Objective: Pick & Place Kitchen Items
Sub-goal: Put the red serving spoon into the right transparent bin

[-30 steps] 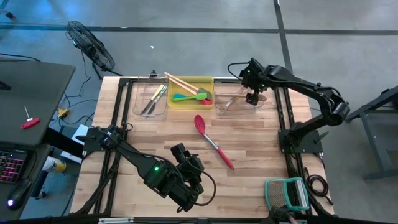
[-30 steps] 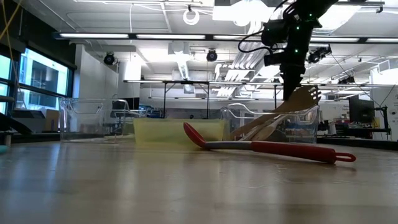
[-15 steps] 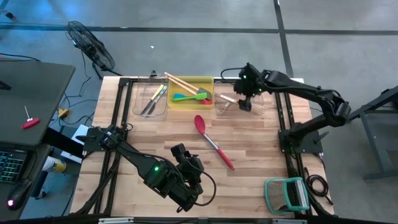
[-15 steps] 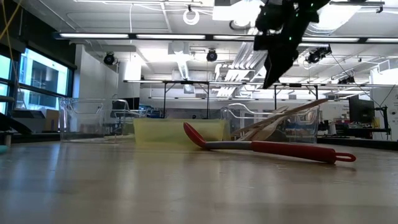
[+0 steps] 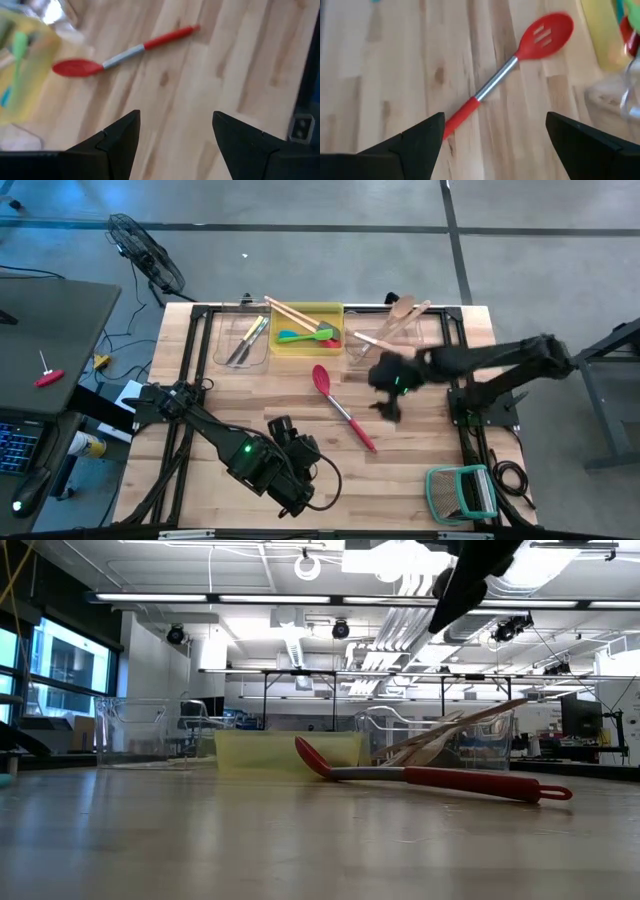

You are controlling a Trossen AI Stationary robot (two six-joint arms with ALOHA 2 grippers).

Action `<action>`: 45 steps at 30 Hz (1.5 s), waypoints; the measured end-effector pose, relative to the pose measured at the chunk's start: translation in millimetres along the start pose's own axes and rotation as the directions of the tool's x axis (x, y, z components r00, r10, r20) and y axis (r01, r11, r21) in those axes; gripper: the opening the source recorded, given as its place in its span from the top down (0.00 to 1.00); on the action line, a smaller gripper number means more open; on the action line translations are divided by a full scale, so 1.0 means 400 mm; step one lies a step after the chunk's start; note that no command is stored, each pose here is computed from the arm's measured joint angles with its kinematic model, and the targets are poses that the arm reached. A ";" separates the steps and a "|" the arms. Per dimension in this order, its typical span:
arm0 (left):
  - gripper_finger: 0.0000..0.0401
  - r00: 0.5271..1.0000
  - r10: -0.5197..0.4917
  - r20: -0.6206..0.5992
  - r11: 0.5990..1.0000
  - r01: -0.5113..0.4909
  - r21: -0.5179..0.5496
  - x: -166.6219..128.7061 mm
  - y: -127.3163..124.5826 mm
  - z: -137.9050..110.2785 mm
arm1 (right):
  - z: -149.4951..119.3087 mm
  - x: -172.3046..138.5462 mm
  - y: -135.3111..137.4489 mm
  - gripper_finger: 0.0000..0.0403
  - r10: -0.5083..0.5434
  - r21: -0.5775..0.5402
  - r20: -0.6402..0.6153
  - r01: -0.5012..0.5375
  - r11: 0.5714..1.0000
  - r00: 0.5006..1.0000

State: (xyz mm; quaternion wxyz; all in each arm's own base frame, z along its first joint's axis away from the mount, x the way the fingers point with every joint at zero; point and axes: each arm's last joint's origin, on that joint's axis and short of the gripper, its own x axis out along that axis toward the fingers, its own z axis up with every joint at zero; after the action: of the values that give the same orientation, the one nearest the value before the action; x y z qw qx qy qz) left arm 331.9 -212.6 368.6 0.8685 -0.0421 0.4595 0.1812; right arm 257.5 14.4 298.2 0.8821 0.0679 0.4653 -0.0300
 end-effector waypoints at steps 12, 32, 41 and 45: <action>0.40 0.984 -0.086 -0.159 0.996 0.089 0.009 -0.018 -0.020 -0.041 | -0.050 0.293 0.120 0.16 -0.191 -0.024 -0.254 0.191 0.981 0.948; 0.40 0.973 -0.140 -0.185 0.971 0.172 0.167 -0.069 -0.069 -0.107 | -0.085 0.519 0.025 0.28 -0.109 0.175 -0.440 0.204 0.963 0.891; 0.40 0.967 -0.154 -0.205 0.962 0.194 0.194 -0.069 -0.070 -0.108 | -0.088 0.518 0.018 0.83 -0.148 0.221 -0.447 0.269 0.937 0.882; 0.40 0.966 -0.154 -0.206 0.957 0.198 0.210 -0.069 -0.070 -0.108 | -0.090 0.517 0.019 0.83 -0.166 0.214 -0.448 0.286 0.934 0.878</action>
State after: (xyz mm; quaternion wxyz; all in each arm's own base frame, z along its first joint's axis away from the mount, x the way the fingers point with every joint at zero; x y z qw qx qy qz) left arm 293.8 -256.6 363.6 0.8330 0.0004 0.5515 0.0439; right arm 346.0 29.4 108.4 0.7325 0.1385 0.6411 -0.1822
